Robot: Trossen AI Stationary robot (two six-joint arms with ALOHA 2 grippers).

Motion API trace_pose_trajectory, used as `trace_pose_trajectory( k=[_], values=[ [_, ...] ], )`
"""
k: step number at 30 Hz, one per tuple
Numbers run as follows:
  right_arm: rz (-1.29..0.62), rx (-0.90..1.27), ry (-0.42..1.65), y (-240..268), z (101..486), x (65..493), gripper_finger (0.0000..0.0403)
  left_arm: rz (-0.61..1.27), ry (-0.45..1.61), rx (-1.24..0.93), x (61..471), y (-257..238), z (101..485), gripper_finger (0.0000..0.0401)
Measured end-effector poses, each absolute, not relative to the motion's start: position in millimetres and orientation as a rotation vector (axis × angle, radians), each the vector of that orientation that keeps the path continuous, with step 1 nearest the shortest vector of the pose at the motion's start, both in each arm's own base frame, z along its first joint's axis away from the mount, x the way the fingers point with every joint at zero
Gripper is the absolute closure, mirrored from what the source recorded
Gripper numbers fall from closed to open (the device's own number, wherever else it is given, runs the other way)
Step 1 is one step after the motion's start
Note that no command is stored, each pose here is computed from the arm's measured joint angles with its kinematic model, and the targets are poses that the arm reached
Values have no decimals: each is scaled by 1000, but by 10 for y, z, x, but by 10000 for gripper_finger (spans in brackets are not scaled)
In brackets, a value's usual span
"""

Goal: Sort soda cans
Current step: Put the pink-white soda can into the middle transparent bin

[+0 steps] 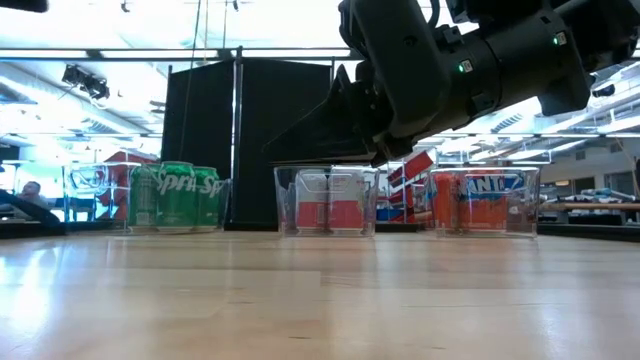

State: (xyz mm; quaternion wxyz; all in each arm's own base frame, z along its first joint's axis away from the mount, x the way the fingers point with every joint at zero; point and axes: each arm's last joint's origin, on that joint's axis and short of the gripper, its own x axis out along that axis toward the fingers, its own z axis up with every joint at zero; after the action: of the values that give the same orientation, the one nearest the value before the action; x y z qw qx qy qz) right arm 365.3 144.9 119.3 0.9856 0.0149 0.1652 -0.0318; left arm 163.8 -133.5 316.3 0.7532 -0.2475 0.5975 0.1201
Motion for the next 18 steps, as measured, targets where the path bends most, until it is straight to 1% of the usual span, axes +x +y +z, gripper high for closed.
trace_pose_trajectory(
  k=[9,11,18],
  values=[
    [-65,27,337,1445,1188,3653,402,68,1485,-502,1727,-2029,2791,297],
    [-65,27,337,1446,1188,3653,401,55,1526,-486,1740,-2133,2740,280],
    [-66,35,337,1445,1188,3653,401,61,1531,-462,1820,-2281,2788,231]
  ],
)
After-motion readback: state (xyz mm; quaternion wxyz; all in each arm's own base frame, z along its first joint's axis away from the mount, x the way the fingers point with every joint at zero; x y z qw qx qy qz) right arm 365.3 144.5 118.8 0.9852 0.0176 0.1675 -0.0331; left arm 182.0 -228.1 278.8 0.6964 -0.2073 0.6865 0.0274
